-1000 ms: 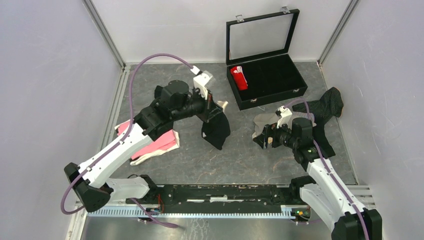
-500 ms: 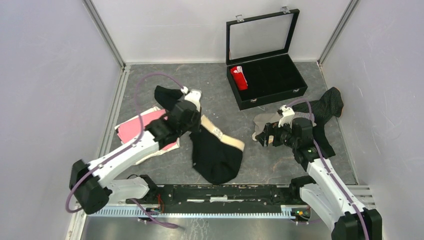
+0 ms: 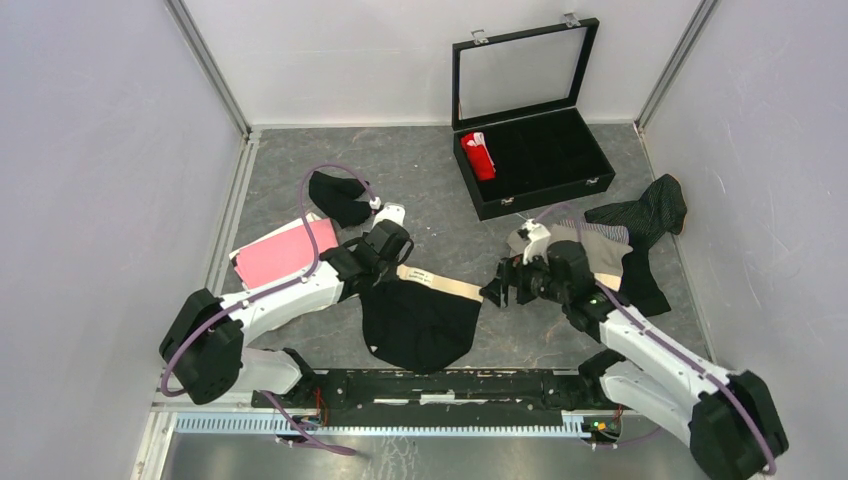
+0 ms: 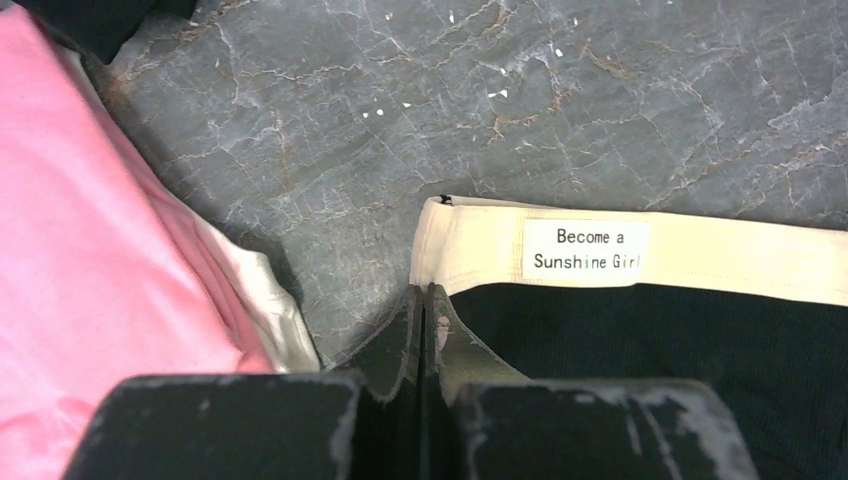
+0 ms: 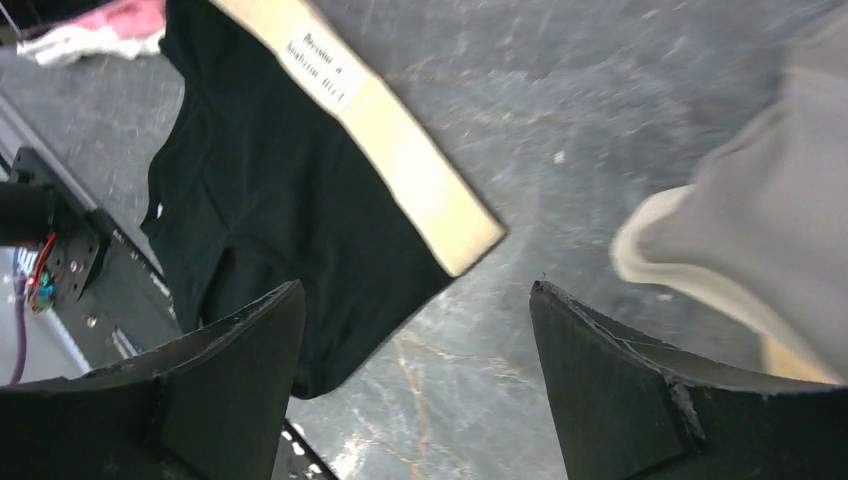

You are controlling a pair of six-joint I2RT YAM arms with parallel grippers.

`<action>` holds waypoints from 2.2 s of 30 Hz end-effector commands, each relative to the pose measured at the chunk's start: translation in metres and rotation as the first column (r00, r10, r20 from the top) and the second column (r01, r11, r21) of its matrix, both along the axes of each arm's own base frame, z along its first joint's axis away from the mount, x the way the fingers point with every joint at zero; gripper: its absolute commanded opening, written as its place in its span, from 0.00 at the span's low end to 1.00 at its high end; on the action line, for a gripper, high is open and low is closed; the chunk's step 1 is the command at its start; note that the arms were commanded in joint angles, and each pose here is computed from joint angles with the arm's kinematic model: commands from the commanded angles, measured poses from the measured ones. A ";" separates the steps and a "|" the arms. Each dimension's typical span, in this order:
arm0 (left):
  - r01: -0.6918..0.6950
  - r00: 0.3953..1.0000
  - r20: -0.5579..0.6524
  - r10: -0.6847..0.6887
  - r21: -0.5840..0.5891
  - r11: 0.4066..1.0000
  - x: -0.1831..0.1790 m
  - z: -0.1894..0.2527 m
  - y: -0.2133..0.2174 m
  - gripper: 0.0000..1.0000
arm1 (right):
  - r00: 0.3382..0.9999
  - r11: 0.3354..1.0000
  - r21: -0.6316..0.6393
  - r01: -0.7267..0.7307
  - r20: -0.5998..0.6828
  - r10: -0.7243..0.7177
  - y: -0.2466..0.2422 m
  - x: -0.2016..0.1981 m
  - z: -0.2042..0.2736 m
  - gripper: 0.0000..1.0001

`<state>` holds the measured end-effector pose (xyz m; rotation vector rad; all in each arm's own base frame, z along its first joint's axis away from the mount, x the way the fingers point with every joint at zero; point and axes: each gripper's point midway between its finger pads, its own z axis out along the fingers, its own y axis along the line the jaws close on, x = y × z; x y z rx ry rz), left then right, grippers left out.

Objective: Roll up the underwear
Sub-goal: Flatten out the underwear at the center of the board.

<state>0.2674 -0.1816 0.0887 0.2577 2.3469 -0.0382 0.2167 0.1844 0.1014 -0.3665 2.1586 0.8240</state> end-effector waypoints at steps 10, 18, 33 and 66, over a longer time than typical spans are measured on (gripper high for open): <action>-0.051 0.996 0.071 0.055 -0.059 0.997 0.009 0.014 -0.001 0.02 | 0.974 0.979 -0.075 0.190 -0.112 -0.198 0.018 0.012 -0.043 0.79; -0.041 0.997 0.061 0.045 -0.058 0.997 0.009 0.010 -0.004 0.02 | 0.972 0.983 -0.080 0.167 -0.156 -0.178 0.031 0.011 -0.059 0.69; -0.045 0.998 0.044 0.047 -0.043 0.998 0.009 0.005 -0.004 0.02 | 0.969 0.978 -0.140 0.153 -0.172 -0.176 0.029 0.012 -0.083 0.45; -0.009 0.998 0.052 0.019 -0.173 0.985 0.038 -0.025 -0.052 0.39 | 0.951 0.883 -0.355 0.308 0.132 -0.279 -0.049 0.017 -0.003 0.00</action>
